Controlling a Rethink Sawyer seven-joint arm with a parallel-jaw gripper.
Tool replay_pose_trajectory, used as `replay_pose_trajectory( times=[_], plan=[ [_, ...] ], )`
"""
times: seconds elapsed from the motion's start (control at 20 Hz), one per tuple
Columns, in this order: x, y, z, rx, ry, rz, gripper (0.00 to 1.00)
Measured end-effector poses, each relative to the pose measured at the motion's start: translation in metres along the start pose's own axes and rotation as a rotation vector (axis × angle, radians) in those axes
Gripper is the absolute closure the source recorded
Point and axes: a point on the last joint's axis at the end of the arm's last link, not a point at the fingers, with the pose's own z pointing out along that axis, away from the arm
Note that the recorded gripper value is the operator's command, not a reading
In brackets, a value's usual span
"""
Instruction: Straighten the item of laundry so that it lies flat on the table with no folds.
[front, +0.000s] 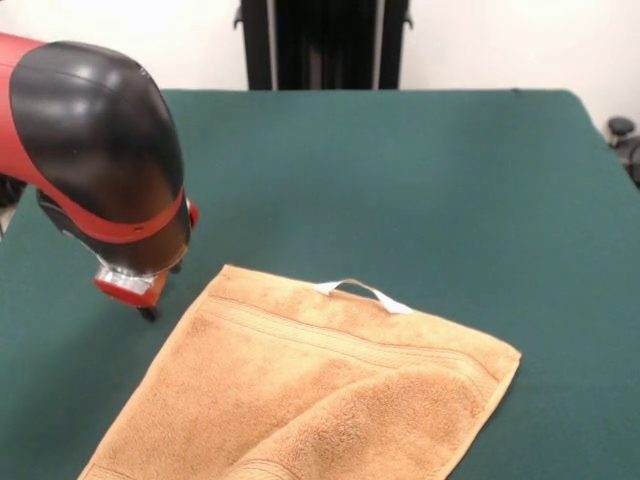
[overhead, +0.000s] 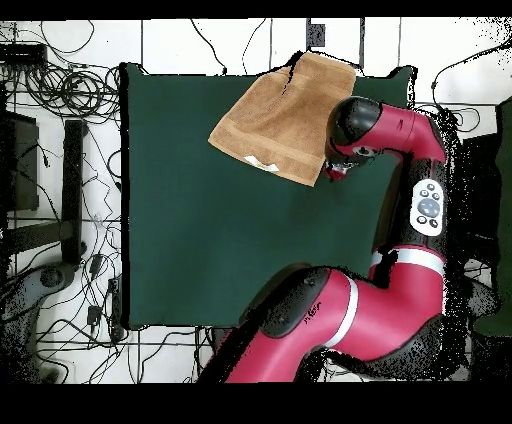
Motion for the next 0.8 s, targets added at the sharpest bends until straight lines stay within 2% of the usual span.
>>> replay_pose_trajectory(
  times=[0.4, 0.8],
  plan=[
    [0.002, 0.004, -0.012, -0.005, 0.000, 0.001, 0.00],
    [0.012, 0.022, -0.069, -0.084, -0.010, 0.017, 0.00]
  ],
)
